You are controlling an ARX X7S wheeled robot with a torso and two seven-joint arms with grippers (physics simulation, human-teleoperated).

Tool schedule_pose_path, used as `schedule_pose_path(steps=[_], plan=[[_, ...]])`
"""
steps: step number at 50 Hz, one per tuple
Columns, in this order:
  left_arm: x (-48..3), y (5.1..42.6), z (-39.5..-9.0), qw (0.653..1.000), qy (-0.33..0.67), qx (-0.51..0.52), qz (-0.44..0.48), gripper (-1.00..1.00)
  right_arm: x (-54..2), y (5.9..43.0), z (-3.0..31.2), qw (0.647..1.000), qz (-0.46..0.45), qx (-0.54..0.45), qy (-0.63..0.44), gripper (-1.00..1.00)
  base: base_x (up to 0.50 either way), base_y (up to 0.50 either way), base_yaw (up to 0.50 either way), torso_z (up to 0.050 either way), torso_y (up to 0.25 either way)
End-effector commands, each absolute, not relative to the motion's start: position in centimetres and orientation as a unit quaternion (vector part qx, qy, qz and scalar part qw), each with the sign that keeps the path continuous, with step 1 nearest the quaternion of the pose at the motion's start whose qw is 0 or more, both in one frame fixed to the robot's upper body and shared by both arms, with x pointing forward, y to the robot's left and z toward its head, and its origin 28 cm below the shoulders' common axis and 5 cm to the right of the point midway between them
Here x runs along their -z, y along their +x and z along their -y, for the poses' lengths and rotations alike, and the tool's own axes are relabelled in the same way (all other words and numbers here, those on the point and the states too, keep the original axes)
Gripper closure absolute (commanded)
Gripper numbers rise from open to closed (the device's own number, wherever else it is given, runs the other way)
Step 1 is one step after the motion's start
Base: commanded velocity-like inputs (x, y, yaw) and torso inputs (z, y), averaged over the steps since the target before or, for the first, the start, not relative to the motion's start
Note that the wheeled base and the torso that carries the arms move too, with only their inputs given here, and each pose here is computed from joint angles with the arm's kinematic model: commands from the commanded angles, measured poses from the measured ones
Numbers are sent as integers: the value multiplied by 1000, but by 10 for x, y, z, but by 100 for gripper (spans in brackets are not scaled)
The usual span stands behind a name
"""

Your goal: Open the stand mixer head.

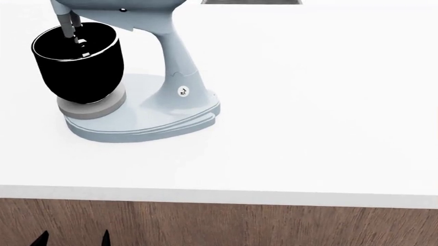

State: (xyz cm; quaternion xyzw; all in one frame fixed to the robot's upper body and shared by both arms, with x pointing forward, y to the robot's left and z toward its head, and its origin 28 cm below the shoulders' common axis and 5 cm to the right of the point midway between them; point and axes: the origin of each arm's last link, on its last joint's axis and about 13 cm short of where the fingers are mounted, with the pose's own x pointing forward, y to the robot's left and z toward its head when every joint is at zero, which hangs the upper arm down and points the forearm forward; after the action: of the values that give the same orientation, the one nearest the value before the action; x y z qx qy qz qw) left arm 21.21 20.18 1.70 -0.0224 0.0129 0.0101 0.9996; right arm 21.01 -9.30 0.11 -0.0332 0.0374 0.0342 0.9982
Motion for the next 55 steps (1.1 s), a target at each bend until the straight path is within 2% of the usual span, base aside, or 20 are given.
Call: schedule_pose_path(steps=[1,9,14,15,24,29,39,46,55], plan=[[-17,212,-203,999,-34,-3,-3,-100,-3,211,92,998,-34,-34,-32,-100,0,0,0,0,0],[-26,207,-198,1000,-14,-9,5,-100,-3,210,92,998,-36,-39,-34,-100,0,0,0,0,0],[-47,197,-192,999,-41,9,26,-100,-3,210,92,998,-37,-40,-30,-100,0,0,0,0,0],[-53,195,-191,998,-48,15,37,100,-3,210,92,998,-37,-41,-30,-100,0,0,0,0,0],[-99,174,-180,994,-42,54,86,100,-2,211,91,998,-41,-40,-28,-100,0,0,0,0,0],[-142,161,-176,988,-37,81,124,100,-2,210,91,998,-43,-43,-26,-100,0,0,0,0,0],[-221,162,-171,976,-35,86,198,100,-4,205,91,997,-40,-53,-24,-100,0,0,0,0,0],[-238,181,-174,973,-26,78,214,100,-4,204,91,997,-41,-53,-26,-100,0,0,0,0,0],[-221,227,-170,981,-8,91,169,100,-4,204,91,997,-42,-55,-25,-100,0,0,0,0,0]])
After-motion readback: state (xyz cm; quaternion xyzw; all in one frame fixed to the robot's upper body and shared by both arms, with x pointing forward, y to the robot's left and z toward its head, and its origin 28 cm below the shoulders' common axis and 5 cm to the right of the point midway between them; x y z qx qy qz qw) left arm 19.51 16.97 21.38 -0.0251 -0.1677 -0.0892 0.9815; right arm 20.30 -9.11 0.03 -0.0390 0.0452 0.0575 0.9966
